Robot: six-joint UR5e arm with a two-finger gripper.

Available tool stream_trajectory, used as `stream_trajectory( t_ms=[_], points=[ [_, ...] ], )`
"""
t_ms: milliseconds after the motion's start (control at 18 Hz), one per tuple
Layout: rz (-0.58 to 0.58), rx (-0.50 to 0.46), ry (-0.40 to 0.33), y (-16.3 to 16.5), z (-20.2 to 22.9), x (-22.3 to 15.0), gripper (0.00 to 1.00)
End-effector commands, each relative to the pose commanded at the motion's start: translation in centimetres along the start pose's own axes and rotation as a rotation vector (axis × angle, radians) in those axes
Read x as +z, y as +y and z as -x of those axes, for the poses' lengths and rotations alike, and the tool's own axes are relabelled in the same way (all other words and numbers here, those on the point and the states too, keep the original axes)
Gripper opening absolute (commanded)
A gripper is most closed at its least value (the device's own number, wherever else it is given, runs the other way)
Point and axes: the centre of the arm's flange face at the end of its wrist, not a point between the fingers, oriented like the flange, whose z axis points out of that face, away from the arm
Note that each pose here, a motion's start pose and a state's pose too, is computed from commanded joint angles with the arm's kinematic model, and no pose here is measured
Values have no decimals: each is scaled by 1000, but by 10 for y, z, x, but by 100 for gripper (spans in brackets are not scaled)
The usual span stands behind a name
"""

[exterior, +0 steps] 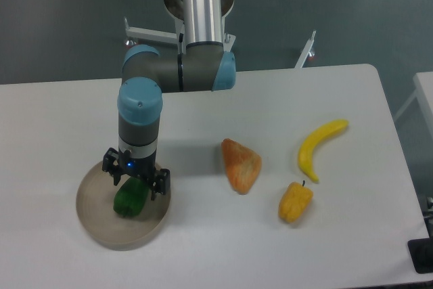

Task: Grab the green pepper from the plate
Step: 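Lower the gripper and close it around the green pepper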

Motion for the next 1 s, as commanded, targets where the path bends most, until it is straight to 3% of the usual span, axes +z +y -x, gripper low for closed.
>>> stream_trajectory(
  t_ms=[500, 556, 667, 778, 1000],
  points=[
    [14, 2, 4, -1, -1, 13, 100],
    [13, 1, 2, -2, -1, 12, 94],
    [15, 3, 3, -2, -2, 14, 62],
    [12, 7, 2, -3, -2, 12, 44],
    [14, 7, 3, -3, -2, 13, 44]
  ],
)
